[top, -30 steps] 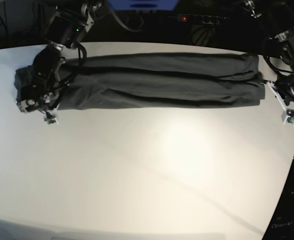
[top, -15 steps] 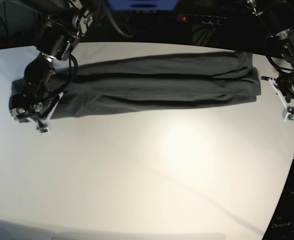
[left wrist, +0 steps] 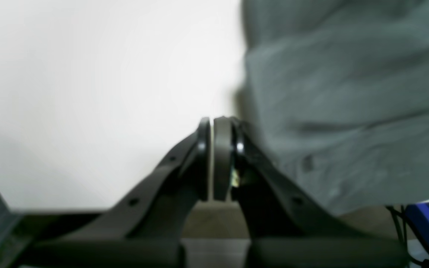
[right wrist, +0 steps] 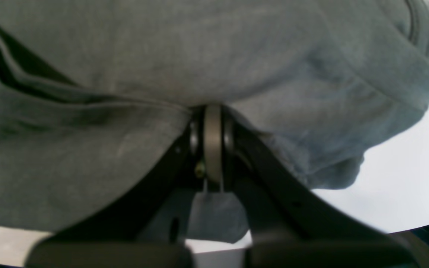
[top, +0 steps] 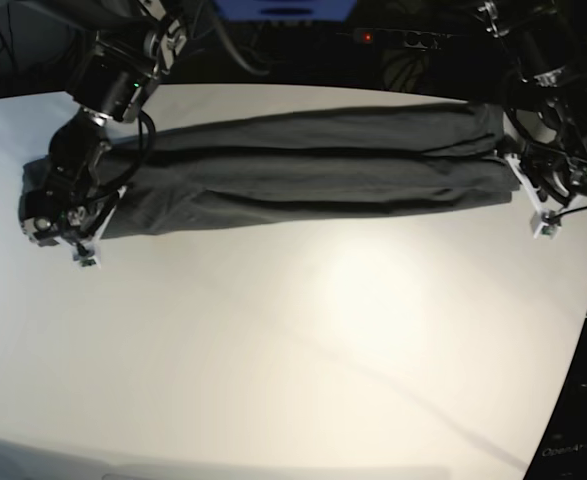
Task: Fold the T-shirt properly
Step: 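Smooth the strip flat with both grippers, pressing its ends down, then grasp the strip end with the left gripper and lift it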
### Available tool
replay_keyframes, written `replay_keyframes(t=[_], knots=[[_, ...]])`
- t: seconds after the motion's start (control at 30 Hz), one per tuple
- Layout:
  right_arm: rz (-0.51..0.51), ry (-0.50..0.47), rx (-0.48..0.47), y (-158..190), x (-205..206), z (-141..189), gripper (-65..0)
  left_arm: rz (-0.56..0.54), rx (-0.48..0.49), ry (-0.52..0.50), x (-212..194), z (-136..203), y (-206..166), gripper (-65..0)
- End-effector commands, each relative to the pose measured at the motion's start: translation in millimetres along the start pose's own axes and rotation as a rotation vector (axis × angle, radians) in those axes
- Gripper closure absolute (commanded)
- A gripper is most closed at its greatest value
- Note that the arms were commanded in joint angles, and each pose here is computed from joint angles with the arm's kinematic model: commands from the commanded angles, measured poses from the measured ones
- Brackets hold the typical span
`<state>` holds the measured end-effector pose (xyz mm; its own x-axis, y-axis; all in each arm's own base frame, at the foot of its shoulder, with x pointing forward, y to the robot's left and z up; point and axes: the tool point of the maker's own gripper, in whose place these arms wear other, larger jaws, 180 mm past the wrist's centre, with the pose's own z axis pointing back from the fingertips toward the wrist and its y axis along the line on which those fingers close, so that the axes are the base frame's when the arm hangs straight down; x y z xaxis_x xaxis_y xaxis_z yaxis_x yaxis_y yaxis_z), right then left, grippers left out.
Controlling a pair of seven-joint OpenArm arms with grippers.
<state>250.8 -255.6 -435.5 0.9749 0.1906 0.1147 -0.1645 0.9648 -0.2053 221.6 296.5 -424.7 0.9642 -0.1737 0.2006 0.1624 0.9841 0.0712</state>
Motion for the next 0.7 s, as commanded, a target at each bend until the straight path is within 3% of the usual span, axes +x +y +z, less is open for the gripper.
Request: replay_keyframes(t=[0.0, 0.67], knots=[[0.000, -0.023, 0.010, 1.6, 6.8, 1.4, -0.6, -0.012, 0.012, -0.021, 11.0, 5.5, 2.1, -1.8], [0.003, -0.023, 0.014, 3.8, 7.4, 1.1, -0.6, -0.013, 0.007, -0.030, 13.6, 6.3, 1.9, -3.1]])
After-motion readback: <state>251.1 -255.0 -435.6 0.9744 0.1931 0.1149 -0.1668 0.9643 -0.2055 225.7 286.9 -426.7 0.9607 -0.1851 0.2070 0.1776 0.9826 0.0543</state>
